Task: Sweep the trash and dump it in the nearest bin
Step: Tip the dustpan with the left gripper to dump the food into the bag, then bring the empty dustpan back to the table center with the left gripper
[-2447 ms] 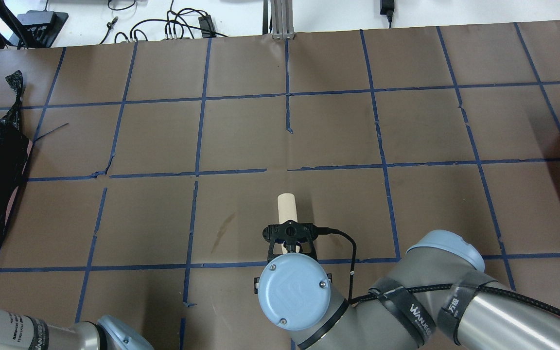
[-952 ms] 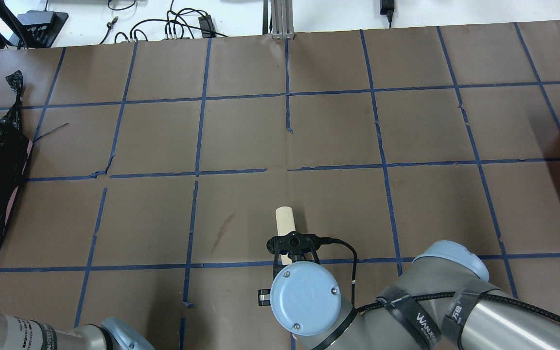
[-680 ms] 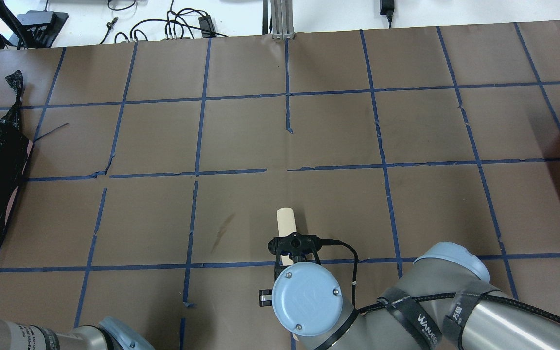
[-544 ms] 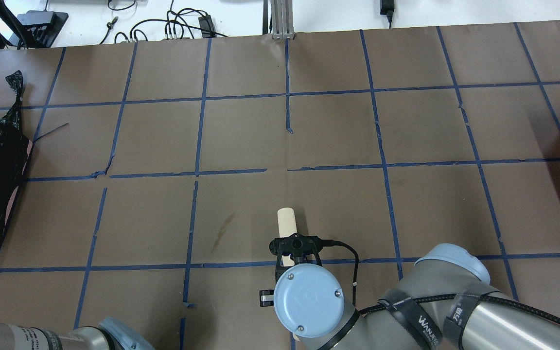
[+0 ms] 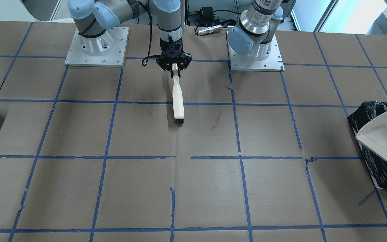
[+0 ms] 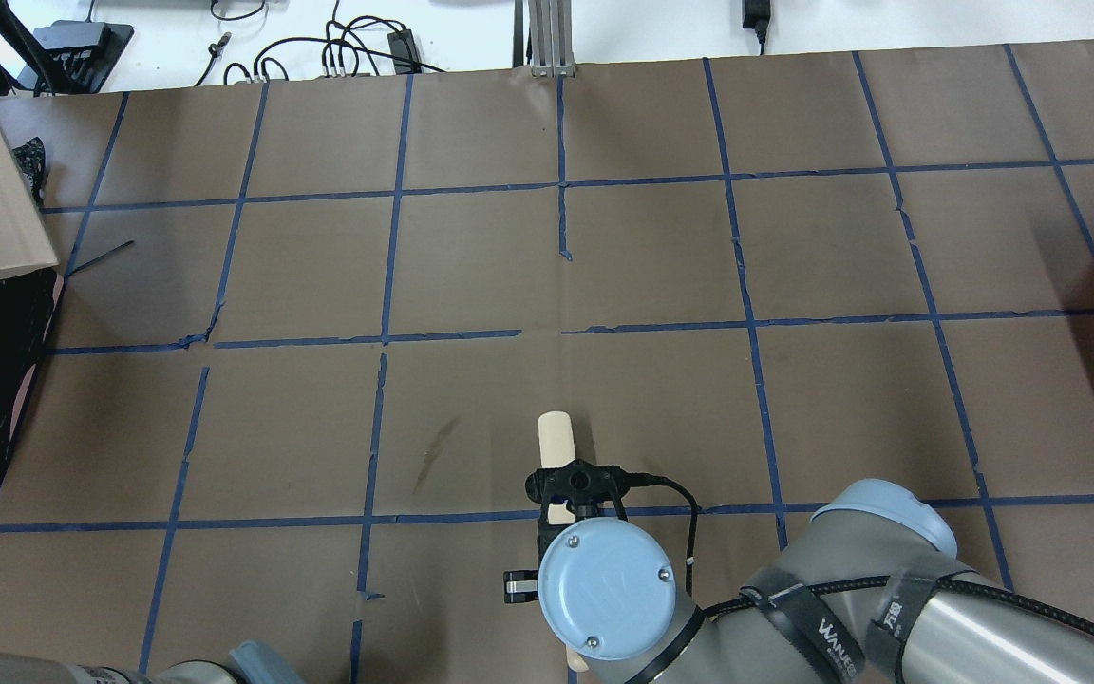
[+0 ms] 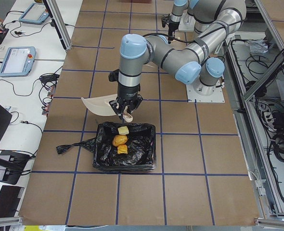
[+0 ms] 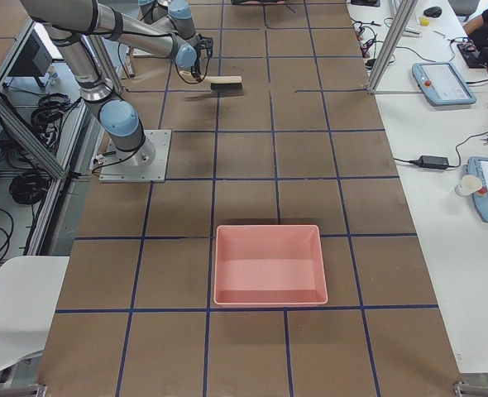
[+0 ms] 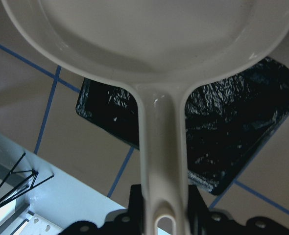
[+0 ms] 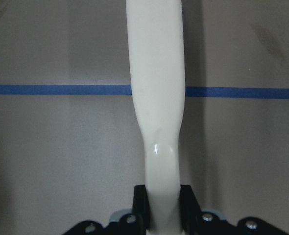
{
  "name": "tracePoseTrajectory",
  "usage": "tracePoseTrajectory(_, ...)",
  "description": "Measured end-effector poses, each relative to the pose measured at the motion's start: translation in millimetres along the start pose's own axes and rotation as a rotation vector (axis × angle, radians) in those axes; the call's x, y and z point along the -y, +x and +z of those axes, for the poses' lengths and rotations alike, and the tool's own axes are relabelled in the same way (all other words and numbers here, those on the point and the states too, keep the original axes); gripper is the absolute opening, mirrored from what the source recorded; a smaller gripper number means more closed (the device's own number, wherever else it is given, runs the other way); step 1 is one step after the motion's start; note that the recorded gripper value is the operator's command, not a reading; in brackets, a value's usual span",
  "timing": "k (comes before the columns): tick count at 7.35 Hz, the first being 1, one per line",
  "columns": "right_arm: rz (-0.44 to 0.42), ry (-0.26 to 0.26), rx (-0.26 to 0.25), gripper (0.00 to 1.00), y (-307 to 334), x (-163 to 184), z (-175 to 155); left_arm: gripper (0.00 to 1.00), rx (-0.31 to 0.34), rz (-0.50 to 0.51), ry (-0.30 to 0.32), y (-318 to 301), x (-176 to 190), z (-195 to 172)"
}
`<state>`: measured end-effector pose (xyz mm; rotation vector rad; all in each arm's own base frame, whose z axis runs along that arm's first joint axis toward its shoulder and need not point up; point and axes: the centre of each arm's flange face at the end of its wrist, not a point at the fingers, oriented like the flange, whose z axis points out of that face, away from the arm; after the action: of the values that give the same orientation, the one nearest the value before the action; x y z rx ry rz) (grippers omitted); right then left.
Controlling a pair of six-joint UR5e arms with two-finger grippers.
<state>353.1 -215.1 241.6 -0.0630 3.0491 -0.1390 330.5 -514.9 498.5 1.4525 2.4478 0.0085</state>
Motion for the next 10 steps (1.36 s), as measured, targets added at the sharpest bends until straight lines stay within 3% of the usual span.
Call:
tracePoseTrajectory(2,0.000,-0.010,0.009,0.09,-0.7,-0.9,0.4,0.04,-0.038,-0.047,0.073,9.7,66.4,18.1)
tracePoseTrajectory(4,0.000,-0.004,0.006,0.09,1.7,2.6,-0.5,0.04,-0.100,-0.157,0.117,30.0,128.6,40.9)
tracePoseTrajectory(7,0.010,0.002,-0.002,0.09,6.5,8.4,-1.3,0.04,-0.116,-0.282,0.160,57.6,221.2,21.0)
tracePoseTrajectory(10,0.019,-0.005,-0.006,0.12,6.6,7.5,0.1,0.04,-0.173,-0.545,0.155,89.1,280.4,20.0)
